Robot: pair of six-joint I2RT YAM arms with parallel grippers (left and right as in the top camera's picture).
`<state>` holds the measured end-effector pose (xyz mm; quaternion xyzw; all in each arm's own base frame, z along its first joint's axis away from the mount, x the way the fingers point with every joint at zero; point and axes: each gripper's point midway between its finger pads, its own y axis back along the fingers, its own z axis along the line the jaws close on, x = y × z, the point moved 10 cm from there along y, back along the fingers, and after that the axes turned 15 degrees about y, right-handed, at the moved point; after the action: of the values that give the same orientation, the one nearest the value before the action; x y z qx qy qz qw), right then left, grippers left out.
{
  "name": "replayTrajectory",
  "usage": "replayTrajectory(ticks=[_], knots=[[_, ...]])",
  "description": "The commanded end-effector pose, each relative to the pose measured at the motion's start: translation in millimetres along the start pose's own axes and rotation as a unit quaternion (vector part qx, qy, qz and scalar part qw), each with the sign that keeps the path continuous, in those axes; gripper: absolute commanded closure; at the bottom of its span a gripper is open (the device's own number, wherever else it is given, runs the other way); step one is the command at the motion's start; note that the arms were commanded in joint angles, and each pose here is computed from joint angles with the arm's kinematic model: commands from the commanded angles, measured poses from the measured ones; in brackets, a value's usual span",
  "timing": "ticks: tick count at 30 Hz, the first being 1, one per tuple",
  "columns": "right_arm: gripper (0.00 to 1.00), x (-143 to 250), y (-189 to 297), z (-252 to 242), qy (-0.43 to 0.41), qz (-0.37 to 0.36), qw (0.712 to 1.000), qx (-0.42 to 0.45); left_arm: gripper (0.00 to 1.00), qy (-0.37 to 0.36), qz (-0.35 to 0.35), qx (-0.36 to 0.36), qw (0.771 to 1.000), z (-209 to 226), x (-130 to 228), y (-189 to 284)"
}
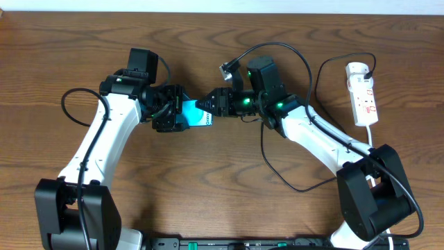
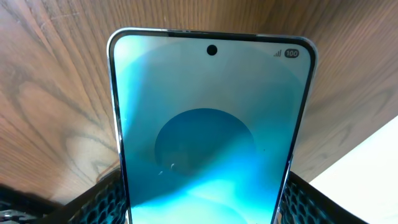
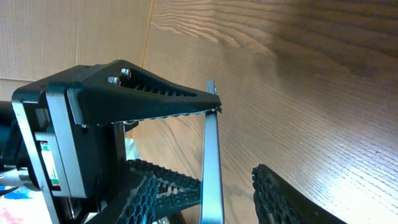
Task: Plug charger to phone and switch on socket
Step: 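Close the right gripper on the phone's side edge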
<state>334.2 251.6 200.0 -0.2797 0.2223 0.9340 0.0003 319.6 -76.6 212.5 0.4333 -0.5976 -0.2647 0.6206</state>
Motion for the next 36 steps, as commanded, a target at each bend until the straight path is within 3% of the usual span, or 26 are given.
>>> replayTrajectory(ticks=[1,22,36], knots=[[0.51,-2.7,-4.3,3.1,0.010,-0.002,1.000,0.002,0.93,0.003,0.015,-0.005,1.000,1.4,3.2,1.3],[0.53,6.2,-10.3,0.8,0.003,0.009,0.999,0.043,0.93,0.006,-0.001,-0.009,1.000,3.4,0.2,1.3],[0.59,5.9,-14.2,6.0,0.014,0.006,0.999,0.035,0.93,-0.002,-0.013,-0.008,1.000,4.6,1.1,-0.2]])
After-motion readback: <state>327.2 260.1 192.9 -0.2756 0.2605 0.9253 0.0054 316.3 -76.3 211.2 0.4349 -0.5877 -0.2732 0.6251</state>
